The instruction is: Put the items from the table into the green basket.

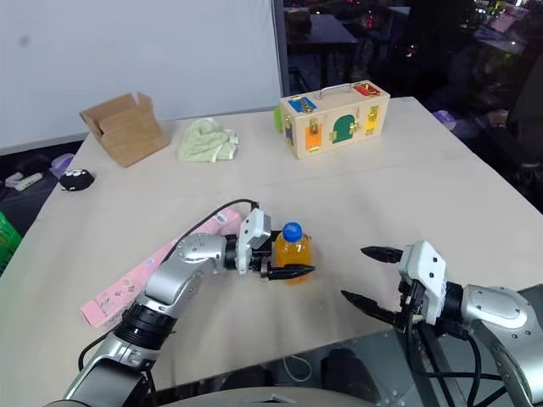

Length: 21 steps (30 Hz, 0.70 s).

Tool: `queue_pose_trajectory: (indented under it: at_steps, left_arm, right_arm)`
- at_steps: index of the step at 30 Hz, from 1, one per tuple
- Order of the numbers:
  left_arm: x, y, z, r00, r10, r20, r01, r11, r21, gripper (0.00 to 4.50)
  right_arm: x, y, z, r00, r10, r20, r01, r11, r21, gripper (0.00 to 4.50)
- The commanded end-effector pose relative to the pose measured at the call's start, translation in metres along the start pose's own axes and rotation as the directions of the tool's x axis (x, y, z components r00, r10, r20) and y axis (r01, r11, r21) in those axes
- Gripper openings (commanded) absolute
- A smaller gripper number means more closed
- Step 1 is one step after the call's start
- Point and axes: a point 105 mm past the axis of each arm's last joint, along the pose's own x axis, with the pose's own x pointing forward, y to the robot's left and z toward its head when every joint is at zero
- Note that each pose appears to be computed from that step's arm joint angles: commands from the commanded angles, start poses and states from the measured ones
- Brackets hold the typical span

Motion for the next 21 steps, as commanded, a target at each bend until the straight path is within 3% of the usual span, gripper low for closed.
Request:
queue_pose_trajectory:
  at_steps: [1,8,13,15,17,21]
  left_arm:
    - [-0.004,0.002,0.013,0.999,0.006,0.039,-0.007,0.999,0.034,2.99]
    - [-0.034,0.01,0.034,0.982,0.137,0.13,-0.139,0.99,0.011,2.98]
    - [-0.089,0.038,0.085,0.855,0.424,0.298,-0.438,0.899,-0.024,2.98]
    - [-0.107,0.046,0.108,0.78,0.514,0.356,-0.535,0.844,-0.047,2.98]
    - [-0.133,0.059,0.128,0.663,0.645,0.38,-0.68,0.731,-0.055,2.98]
    - [-0.214,0.084,0.157,0.299,0.888,0.35,-0.931,0.353,-0.098,2.98]
  right_arm:
    - [0.002,0.005,0.021,0.997,0.028,0.07,-0.023,0.998,-0.065,4.5]
    - [0.011,0.004,0.038,0.985,0.087,0.146,-0.074,0.993,-0.093,4.5]
    - [0.029,-0.008,0.058,0.966,0.145,0.216,-0.119,0.984,-0.133,4.5]
    - [0.04,-0.019,0.064,0.967,0.129,0.218,-0.103,0.987,-0.126,4.5]
    - [0.053,-0.031,0.071,0.966,0.127,0.225,-0.111,0.99,-0.083,4.5]
    - [0.083,-0.039,0.103,0.942,0.197,0.272,-0.188,0.98,-0.058,4.5]
